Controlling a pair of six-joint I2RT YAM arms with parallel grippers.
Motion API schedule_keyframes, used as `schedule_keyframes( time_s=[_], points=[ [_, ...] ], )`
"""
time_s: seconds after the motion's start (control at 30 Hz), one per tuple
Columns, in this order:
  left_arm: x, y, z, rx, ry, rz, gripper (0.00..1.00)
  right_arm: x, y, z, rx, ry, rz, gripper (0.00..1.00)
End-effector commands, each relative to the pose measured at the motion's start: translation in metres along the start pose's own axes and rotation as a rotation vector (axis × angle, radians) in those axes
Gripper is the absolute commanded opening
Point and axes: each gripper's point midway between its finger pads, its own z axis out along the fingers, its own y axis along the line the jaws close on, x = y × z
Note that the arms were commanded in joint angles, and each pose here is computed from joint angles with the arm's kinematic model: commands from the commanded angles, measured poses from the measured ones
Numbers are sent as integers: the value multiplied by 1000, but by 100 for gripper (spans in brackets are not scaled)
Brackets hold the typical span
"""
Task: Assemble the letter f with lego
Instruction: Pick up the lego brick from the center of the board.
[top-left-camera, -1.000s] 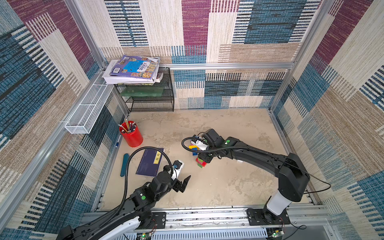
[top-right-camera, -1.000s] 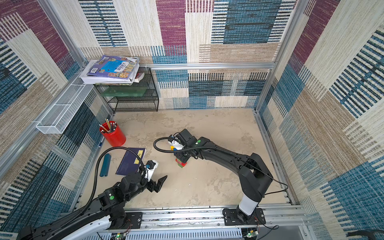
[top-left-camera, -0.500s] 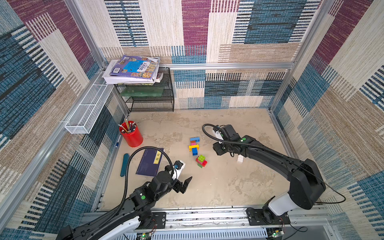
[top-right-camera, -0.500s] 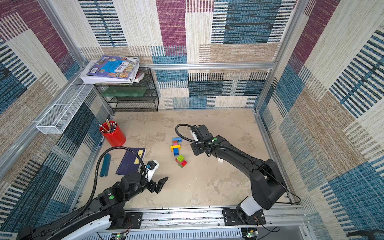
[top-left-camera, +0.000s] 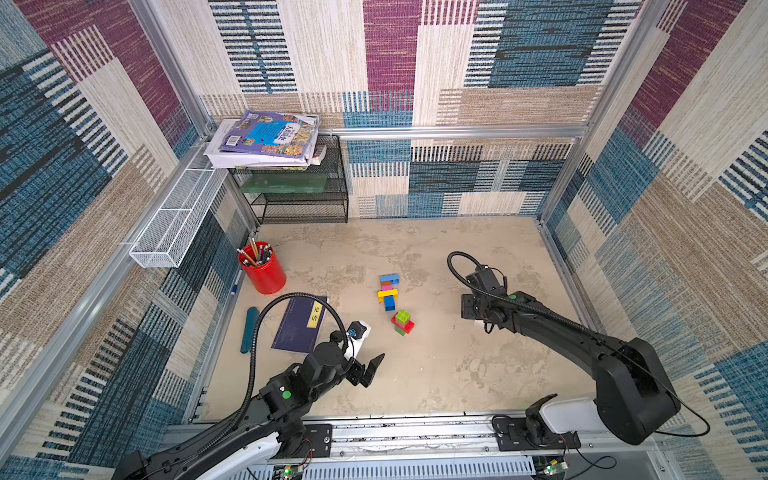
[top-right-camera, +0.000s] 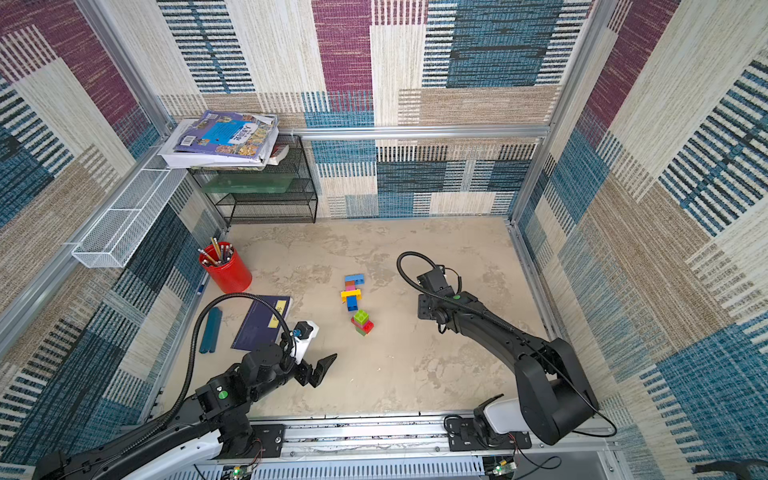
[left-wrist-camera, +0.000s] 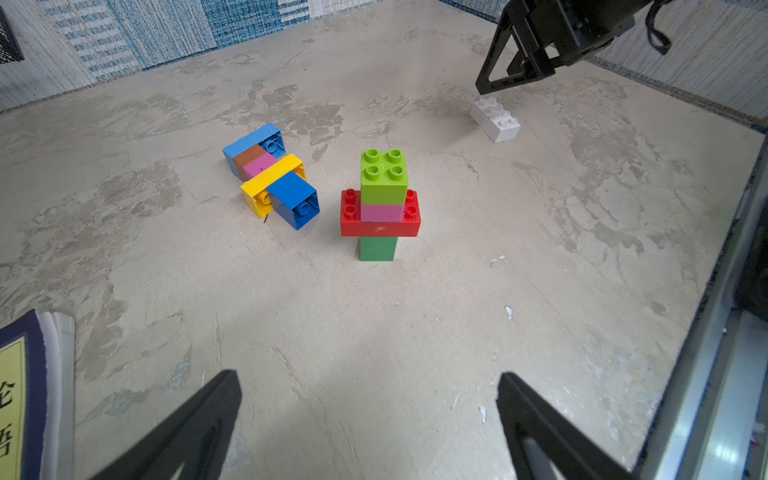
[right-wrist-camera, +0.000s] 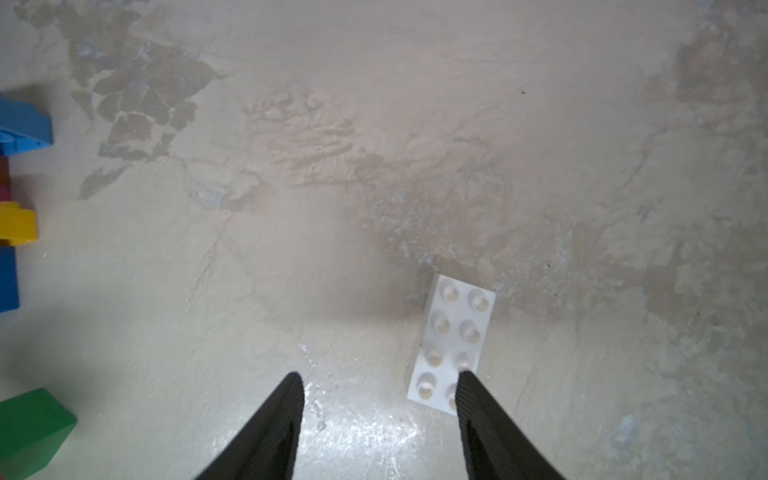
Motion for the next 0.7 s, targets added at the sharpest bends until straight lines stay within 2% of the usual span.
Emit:
schedule_keyframes(
  time_s=[0.0, 0.37, 0.67],
  points=[
    [-1, -3, -1, 15, -1, 10, 99, -10, -3, 3, -24, -43, 71, 62],
    [-1, -3, -1, 15, 0, 9, 99, -1, -30, 26, -3, 27, 81, 59],
    [0, -2, 0, 12, 1, 8, 99, -2, -30, 41, -35, 65, 67, 56]
  ],
)
